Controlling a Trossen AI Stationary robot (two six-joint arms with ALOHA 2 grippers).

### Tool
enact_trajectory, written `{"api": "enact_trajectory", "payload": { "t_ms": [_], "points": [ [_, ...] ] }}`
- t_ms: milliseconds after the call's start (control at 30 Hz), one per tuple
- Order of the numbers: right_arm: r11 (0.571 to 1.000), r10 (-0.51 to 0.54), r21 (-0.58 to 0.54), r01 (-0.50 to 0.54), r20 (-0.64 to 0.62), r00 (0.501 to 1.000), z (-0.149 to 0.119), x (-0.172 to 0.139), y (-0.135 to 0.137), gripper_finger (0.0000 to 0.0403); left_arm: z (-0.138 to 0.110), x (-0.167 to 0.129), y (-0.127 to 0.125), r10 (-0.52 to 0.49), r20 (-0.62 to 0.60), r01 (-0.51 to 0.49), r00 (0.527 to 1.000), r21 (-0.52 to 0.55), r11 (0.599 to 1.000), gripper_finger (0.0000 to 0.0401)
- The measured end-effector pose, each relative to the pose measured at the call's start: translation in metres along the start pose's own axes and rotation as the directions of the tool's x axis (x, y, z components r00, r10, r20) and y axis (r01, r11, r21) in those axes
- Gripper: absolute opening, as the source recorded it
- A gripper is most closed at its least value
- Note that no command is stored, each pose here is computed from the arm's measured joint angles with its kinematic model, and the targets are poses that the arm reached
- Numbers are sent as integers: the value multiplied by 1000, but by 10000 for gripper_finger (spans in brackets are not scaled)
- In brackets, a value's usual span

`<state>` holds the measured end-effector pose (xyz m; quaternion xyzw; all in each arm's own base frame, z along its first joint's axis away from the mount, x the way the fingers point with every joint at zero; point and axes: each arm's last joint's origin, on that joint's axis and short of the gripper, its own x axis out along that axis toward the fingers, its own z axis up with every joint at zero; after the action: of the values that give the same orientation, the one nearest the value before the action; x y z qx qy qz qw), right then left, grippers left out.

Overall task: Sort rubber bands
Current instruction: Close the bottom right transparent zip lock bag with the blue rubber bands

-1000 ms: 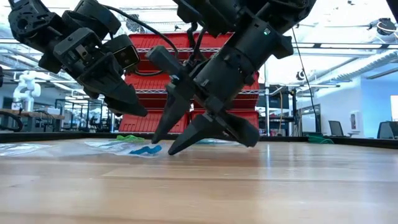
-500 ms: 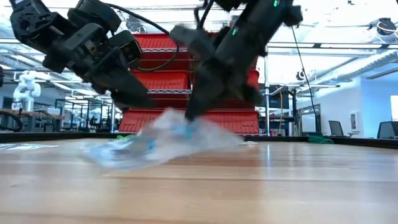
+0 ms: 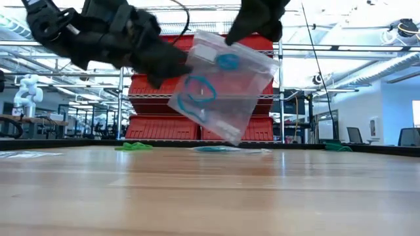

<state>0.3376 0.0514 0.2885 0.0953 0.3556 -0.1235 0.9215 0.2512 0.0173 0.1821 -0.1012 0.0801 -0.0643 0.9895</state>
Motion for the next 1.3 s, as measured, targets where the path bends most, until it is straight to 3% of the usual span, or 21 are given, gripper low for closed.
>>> {"api": "enact_trajectory", "payload": {
  "t_ms": [233, 467, 733, 833, 1100, 1300],
  "points": [
    [997, -18, -77, 10, -101, 995, -7, -12, -8, 0, 37, 10, 0, -47, 98, 38, 994, 88, 995, 216],
    [989, -23, -147, 5, -122, 992, -9, -12, -9, 0, 51, 30, 3, -12, -145, 25, 989, 92, 995, 216],
    [983, -28, -185, 3, -133, 991, -11, -12, -9, 0, 66, 39, 3, -2, -128, 17, 992, 119, 993, 208],
    [982, -32, -188, 5, -138, 990, -11, -13, -10, 0, 66, 39, 4, 19, -126, -4, 992, 122, 992, 172],
    [979, -34, -205, 6, -134, 990, -11, -12, -10, 0, 65, 39, 4, 11, -142, 9, 990, 142, 990, 15],
    [983, -26, -186, 1, -134, 991, -12, -13, -7, 0, 64, 40, 1, -4, -144, 26, 989, 153, 988, 4]
  ]
}}
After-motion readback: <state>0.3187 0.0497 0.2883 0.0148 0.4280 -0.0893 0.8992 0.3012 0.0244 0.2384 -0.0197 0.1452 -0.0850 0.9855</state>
